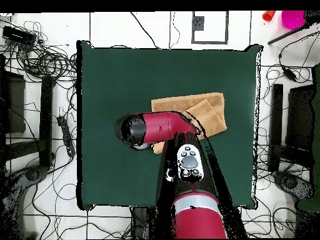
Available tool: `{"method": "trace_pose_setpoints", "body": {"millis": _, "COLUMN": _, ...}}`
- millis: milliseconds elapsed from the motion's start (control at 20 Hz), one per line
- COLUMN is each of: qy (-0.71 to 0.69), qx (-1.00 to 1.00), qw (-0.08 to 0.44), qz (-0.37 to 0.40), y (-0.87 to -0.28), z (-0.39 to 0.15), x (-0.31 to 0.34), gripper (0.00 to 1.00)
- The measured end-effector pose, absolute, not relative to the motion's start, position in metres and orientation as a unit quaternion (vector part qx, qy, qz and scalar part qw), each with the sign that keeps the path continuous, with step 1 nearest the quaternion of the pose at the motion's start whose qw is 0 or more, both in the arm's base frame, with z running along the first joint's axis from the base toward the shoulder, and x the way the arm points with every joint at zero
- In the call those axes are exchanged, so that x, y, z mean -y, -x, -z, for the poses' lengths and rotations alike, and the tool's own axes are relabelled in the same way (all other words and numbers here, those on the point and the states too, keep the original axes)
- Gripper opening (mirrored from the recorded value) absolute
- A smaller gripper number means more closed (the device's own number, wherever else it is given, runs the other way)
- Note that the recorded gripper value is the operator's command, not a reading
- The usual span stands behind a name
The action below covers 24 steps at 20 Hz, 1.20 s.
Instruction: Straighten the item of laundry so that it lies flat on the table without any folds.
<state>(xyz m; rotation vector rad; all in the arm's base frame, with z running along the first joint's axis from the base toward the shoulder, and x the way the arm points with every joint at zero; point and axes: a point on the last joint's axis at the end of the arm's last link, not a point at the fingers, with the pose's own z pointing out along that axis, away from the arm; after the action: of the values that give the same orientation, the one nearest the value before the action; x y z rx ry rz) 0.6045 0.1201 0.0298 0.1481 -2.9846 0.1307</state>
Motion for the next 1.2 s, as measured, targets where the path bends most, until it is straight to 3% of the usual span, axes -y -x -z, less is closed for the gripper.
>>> {"method": "trace_pose_setpoints", "body": {"millis": 600, "qy": -0.078, "qx": 0.993, "qw": 0.079, "qz": -0.038, "y": -0.581, "z": 0.011, "x": -0.153, "gripper": 1.0}}
{"method": "trace_pose_setpoints", "body": {"millis": 1200, "qy": -0.05, "qx": 0.993, "qw": 0.099, "qz": -0.032, "y": -0.574, "z": 0.032, "x": -0.12, "gripper": 1.0}}
